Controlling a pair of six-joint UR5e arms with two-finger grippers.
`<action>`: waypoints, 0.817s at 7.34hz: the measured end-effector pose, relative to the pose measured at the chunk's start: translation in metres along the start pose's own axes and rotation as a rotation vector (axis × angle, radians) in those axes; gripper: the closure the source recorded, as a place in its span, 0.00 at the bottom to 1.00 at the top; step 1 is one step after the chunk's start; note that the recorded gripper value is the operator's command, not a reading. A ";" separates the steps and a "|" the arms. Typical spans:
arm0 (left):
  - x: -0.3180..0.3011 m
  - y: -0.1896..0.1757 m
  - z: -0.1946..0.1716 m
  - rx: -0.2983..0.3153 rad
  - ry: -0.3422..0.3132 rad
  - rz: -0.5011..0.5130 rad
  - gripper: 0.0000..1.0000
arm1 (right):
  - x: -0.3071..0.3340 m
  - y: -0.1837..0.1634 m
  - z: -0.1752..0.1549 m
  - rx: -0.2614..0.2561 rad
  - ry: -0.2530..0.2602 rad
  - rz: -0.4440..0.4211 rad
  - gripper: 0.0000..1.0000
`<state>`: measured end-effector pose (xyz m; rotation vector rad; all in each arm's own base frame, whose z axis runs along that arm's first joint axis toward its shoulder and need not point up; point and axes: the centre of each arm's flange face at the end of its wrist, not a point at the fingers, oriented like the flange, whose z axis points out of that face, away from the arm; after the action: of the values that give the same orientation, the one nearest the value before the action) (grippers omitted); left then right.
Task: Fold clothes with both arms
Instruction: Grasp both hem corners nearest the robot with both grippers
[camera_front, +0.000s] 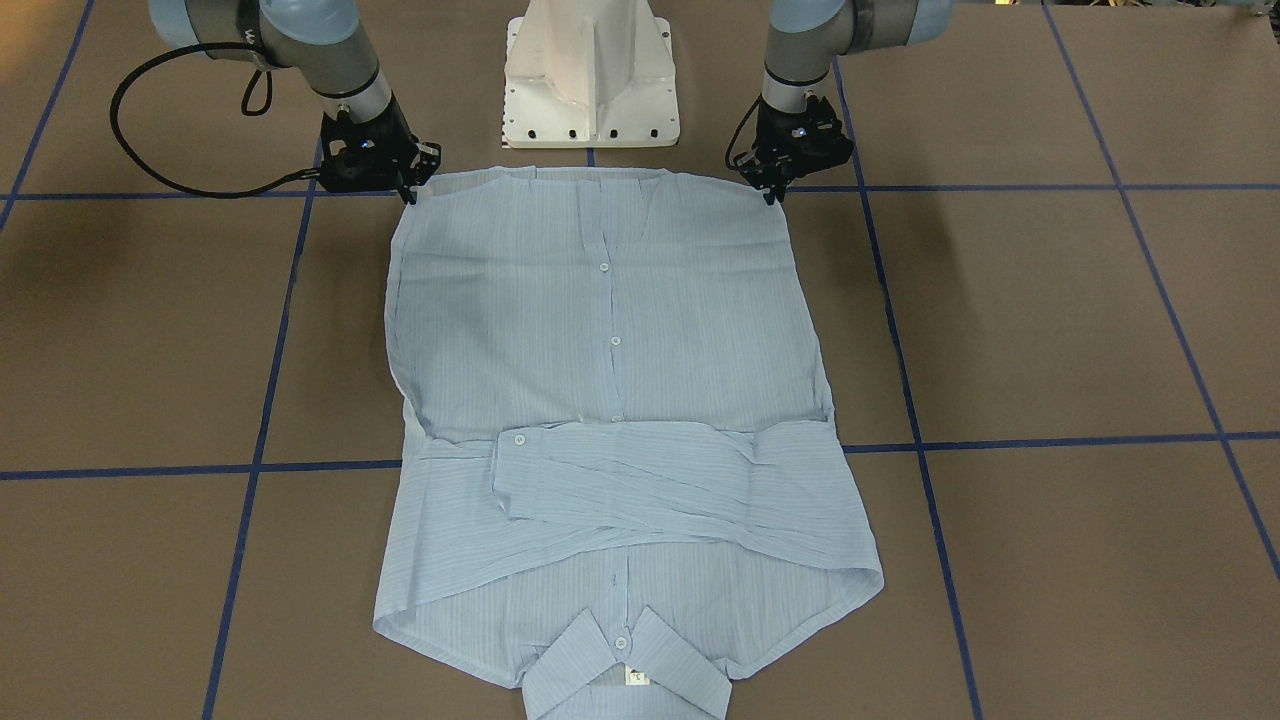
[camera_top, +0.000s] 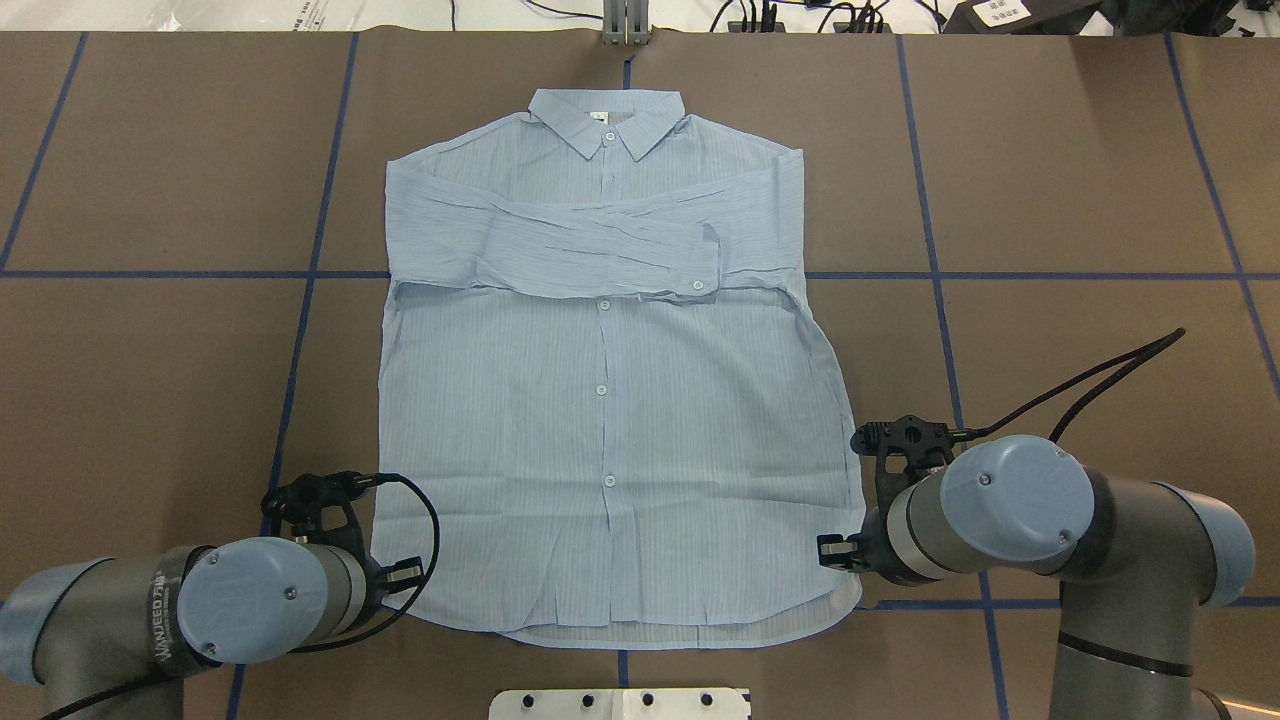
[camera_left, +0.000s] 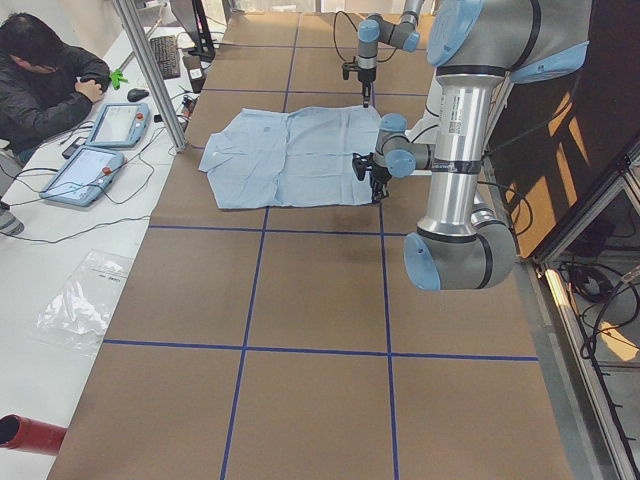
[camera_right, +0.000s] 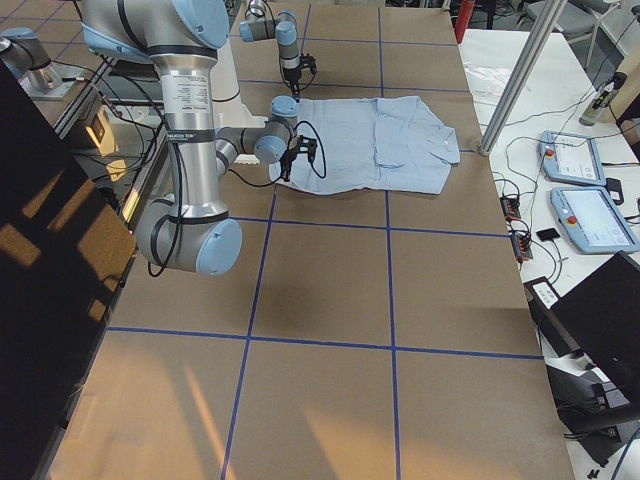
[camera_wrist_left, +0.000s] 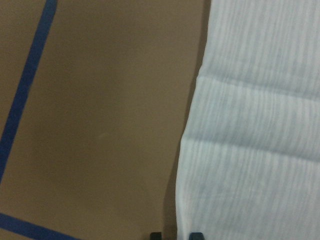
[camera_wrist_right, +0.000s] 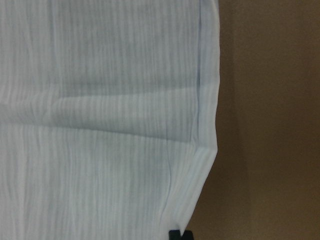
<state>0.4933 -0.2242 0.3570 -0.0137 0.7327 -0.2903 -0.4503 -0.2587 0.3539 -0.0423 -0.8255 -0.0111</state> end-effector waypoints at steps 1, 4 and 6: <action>0.001 0.000 -0.001 0.000 0.002 0.000 1.00 | 0.000 0.000 0.000 0.000 0.000 0.000 1.00; 0.003 -0.009 -0.011 0.010 0.022 0.006 1.00 | 0.001 -0.004 -0.003 0.007 -0.004 0.005 1.00; 0.005 -0.025 -0.036 0.028 0.064 0.043 1.00 | 0.001 -0.016 -0.021 0.028 -0.029 0.020 1.00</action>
<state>0.4668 -0.2463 0.3298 0.0377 0.7915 -0.2603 -0.4350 -0.2752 0.3410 -0.0241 -0.8542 0.0206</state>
